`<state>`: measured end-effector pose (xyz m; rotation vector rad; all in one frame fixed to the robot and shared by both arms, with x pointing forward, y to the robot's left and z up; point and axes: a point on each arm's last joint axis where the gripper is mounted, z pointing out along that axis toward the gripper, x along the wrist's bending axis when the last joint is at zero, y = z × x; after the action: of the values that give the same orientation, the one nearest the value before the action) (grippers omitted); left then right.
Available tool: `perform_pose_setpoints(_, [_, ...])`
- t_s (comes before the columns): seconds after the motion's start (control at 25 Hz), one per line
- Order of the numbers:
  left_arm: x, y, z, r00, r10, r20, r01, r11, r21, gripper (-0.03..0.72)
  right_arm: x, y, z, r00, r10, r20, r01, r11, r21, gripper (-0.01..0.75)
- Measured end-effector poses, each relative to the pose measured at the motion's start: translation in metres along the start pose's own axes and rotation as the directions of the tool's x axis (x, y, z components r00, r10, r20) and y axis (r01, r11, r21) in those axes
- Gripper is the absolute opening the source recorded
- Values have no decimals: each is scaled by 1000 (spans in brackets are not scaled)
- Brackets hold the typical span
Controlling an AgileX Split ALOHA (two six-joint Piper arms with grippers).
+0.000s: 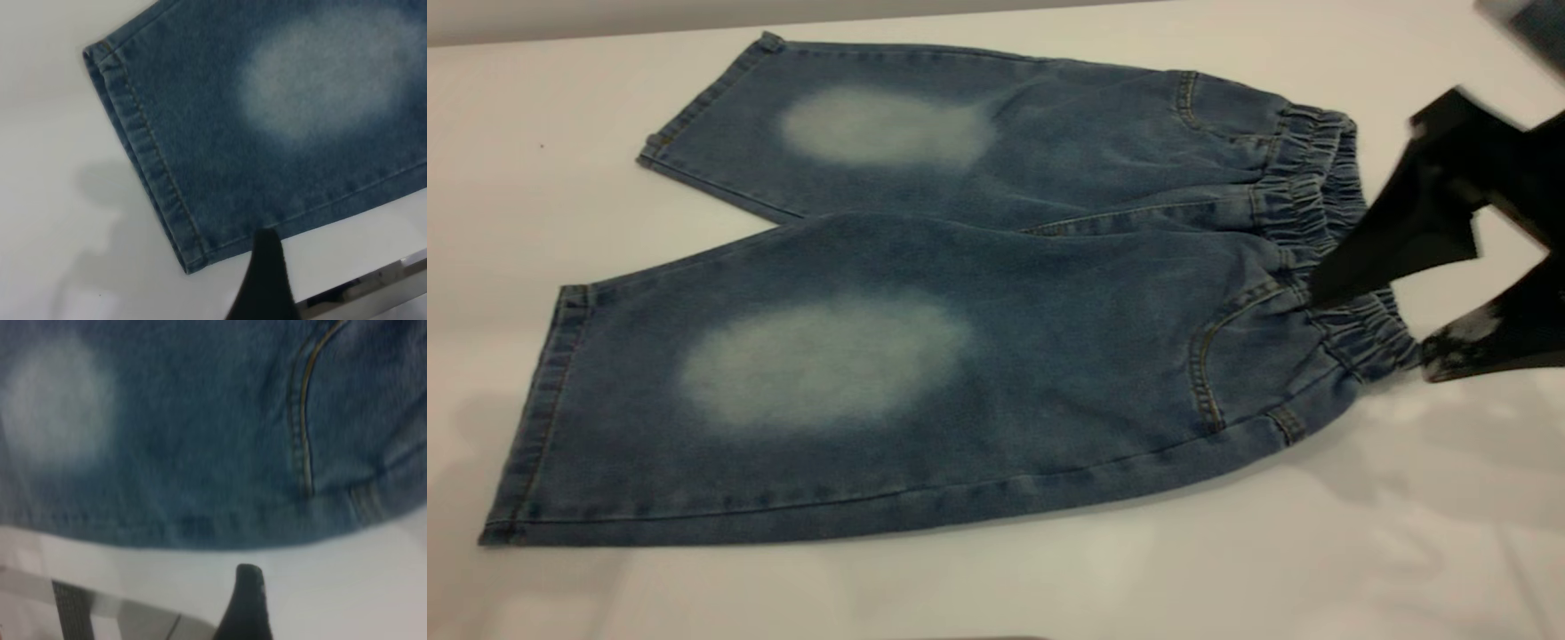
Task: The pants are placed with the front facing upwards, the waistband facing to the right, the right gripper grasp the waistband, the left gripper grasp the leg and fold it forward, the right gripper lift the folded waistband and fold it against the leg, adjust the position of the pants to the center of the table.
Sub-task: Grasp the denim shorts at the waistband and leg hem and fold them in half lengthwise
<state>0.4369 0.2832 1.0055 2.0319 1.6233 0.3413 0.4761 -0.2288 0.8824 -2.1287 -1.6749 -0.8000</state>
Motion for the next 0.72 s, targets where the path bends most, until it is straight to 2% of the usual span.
perform_pose_setpoints(0.16, [1,3,2,1000,-1,0,1,1000,3,538,-8,14,21,999,43,2,-43,999,14,553])
perform_pose_setpoints(0.4, [-1,18,-5,1000,-5,22,6,998,-60,538,-24,14,39,994,95,59,-98,994,41,553])
perform_pose_setpoints(0.72, [-4,23,-7,999,-4,51,9,996,-94,537,-33,20,46,994,56,90,-55,998,-14,546])
